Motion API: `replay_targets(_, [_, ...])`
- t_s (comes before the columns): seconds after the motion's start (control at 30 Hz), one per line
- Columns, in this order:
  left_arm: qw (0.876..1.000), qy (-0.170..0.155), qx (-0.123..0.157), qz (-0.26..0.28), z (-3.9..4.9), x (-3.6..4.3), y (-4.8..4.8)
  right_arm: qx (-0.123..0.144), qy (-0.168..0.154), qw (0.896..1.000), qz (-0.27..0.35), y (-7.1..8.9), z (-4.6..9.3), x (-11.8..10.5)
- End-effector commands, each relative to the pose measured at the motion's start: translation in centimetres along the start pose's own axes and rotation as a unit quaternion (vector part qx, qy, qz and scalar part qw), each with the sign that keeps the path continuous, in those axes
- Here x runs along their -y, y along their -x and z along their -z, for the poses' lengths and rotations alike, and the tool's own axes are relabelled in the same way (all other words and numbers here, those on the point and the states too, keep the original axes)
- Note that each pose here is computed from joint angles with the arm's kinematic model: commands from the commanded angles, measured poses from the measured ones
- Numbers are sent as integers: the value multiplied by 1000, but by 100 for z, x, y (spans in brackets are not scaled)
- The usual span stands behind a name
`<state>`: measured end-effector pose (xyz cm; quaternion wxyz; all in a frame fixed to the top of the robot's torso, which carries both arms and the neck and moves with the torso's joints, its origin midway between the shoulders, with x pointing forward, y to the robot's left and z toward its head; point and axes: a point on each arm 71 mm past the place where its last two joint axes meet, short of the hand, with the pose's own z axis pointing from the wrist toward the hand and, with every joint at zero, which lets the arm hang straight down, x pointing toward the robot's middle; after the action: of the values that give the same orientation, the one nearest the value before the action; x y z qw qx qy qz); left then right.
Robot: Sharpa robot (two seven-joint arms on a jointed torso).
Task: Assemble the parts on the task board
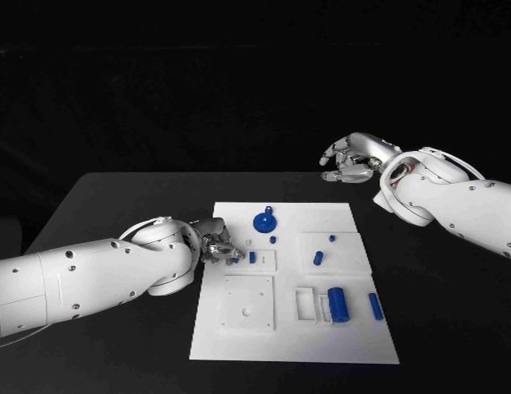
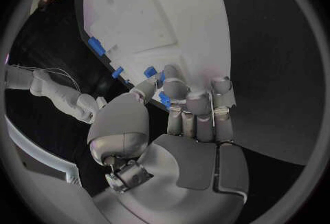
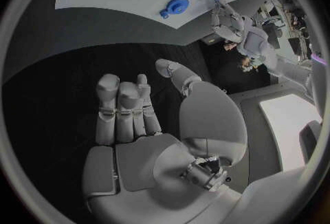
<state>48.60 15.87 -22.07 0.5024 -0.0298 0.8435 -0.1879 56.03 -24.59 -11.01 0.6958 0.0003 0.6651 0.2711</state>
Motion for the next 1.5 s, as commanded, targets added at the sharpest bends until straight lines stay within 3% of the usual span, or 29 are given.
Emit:
replay_targets(0.03, [1000, -2, 1, 3, -4, 13, -10, -5, 5, 1000, 1, -10, -1, -12])
replay_targets(1.1, [1000, 6, 17, 6, -20, -31, 32, -6, 5, 1000, 0, -12, -2, -12])
replay_targets(1.5, [1000, 4, 1, 9, -23, -23, 11, -6, 5, 1000, 0, -10, 2, -6])
